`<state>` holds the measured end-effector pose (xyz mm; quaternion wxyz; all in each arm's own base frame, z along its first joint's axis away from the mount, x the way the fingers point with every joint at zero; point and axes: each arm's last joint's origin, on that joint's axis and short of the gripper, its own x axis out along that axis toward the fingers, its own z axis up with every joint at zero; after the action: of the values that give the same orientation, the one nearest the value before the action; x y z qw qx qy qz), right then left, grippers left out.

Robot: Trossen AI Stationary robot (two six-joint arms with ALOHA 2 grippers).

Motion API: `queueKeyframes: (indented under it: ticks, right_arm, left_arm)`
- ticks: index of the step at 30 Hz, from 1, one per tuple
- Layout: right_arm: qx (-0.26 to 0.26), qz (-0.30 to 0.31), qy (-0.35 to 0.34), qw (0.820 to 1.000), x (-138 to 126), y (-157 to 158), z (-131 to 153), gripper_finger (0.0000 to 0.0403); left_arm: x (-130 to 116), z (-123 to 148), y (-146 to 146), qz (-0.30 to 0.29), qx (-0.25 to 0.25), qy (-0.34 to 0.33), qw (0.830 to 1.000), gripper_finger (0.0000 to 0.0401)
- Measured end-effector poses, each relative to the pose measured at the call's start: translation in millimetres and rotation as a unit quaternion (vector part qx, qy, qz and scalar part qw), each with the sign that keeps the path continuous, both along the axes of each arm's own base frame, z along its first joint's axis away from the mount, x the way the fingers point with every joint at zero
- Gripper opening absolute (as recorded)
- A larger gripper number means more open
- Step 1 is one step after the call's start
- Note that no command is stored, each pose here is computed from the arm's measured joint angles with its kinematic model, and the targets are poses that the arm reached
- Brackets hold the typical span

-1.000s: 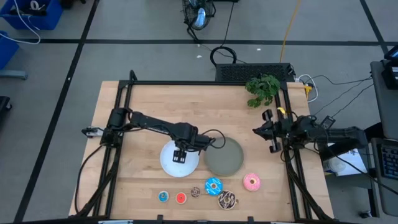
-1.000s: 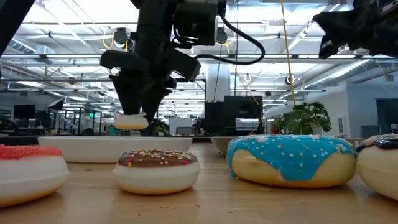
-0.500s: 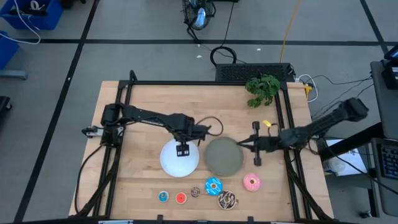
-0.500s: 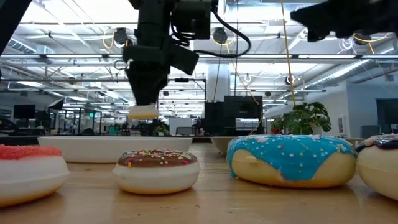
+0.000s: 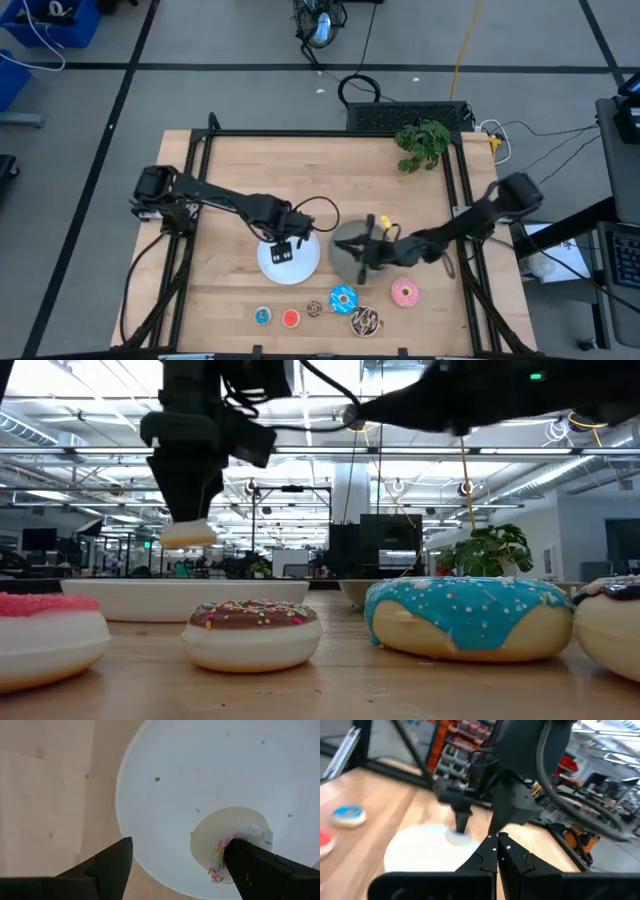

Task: Pick & Place donuts
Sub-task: Put the small white donut on the white plate

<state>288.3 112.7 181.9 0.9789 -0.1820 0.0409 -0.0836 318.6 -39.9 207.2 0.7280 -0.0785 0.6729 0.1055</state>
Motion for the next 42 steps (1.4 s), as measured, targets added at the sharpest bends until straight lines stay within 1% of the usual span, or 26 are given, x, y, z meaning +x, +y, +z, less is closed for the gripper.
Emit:
queueKeyframes:
  ticks: [2,5,9,11,14,16,19,22,26,28,39,42]
  right_arm:
    - [0.007,-0.005,-0.008,1.0,12.0,1.2,-6.0,0.0]
    - [0.008,-0.006,0.007,1.0,30.1,0.5,-20.6,0.0]
    - [0.02,-0.012,0.008,1.0,55.3,-4.0,-31.9,0.0]
    - [0.023,-0.019,0.019,0.999,62.8,-7.1,-40.7,0.0]
    - [0.039,-0.008,0.028,0.999,73.2,-13.8,-51.7,0.0]
    - [0.043,-0.015,0.033,0.998,77.4,-18.6,-57.7,0.0]
    - [0.041,-0.02,0.036,0.998,79.0,-21.8,-59.5,0.0]
    - [0.048,0.003,0.03,0.998,79.9,-21.6,-57.1,0.0]
    - [0.046,0.009,0.022,0.999,82.3,-26.4,-54.6,0.0]
    - [0.052,0.014,0.029,0.998,83.7,-29.4,-55.6,0.0]
    - [0.052,0.007,0.045,0.998,87.3,-34.5,-66.5,0.0]
    - [0.061,0.023,0.042,0.997,90.0,-35.0,-64.6,0.0]
  left_arm:
    - [-1.1,4.3,-0.6,0.004,0.007,-0.012,1.0,0.0305]
    - [-2.3,9.3,-0.2,0.006,0.011,-0.024,1.0,0.0305]
    - [-1.6,8.5,0.2,0.0,0.022,-0.025,0.999,0.0305]
    - [0.5,6.9,0.1,-0.005,0.023,-0.029,0.999,0.0305]
    - [4.0,2.5,2.1,-0.004,0.025,-0.03,0.999,0.0305]
    - [6.2,-1.0,5.2,-0.005,0.03,-0.027,0.999,0.0305]
    - [9.9,-5.7,8.3,-0.005,0.032,-0.029,0.999,0.0305]
    - [13.3,-9.6,11.6,-0.003,0.032,-0.032,0.999,0.0305]
    - [19.1,-19.9,17.8,0.006,0.024,-0.024,0.999,0.0305]
    - [21.2,-25.7,20.2,0.004,0.024,-0.018,1.0,0.0305]
    - [22.8,-21.5,20.2,-0.002,0.019,-0.036,0.999,0.0305]
    - [24.9,-21.0,19.9,-0.002,0.015,-0.047,0.999,0.0305]
